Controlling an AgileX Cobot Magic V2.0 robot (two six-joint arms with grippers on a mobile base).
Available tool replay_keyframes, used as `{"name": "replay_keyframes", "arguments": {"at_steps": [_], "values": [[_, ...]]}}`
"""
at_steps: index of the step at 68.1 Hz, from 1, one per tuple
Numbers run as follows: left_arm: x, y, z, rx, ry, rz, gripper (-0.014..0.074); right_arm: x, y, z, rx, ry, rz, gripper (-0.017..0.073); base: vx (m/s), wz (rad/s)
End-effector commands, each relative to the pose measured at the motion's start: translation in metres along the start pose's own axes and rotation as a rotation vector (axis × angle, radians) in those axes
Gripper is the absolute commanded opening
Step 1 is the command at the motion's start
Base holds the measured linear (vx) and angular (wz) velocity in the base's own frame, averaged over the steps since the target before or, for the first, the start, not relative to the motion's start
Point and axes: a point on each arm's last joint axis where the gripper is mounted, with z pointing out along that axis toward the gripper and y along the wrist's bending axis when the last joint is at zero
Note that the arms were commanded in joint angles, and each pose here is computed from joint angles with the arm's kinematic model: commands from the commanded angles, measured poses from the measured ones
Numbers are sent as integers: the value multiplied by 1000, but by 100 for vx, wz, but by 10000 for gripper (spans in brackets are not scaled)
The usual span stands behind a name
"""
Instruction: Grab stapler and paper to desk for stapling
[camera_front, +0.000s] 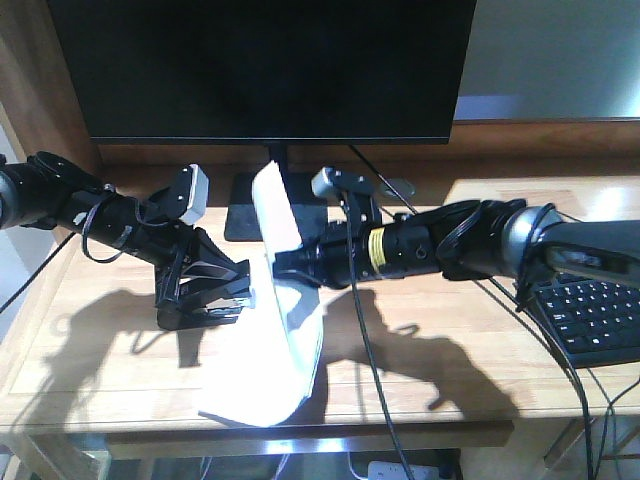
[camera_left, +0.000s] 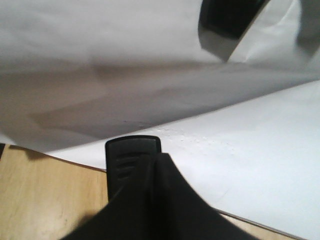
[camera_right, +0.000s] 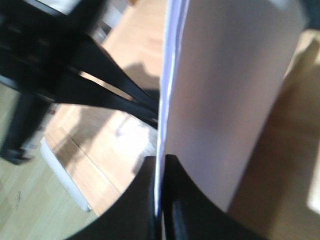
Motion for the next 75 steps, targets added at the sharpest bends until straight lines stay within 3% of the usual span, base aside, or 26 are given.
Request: {"name": "replay_keyframes", "arguments": {"at_steps": [1, 21, 33, 58, 75], "values": [[-31, 2, -21, -51, -73, 33, -7, -16, 13, -8, -34, -56, -8, -5, 0, 0], [-31, 2, -21, -51, -73, 33, -7, -17, 11, -8, -30, -62, -6, -5, 0, 0], [-31, 2, -21, -51, -73, 33, -7, -25, 18, -21, -27, -82, -47, -5, 0, 0], [-31, 2, -21, -51, -73, 33, -7, -36, 38, -50, -104, -83, -103, -5, 0, 0], [-31, 2, -21, -51, -73, 33, -7, -34, 34, -47, -93, -70, -73, -5, 0, 0]]}}
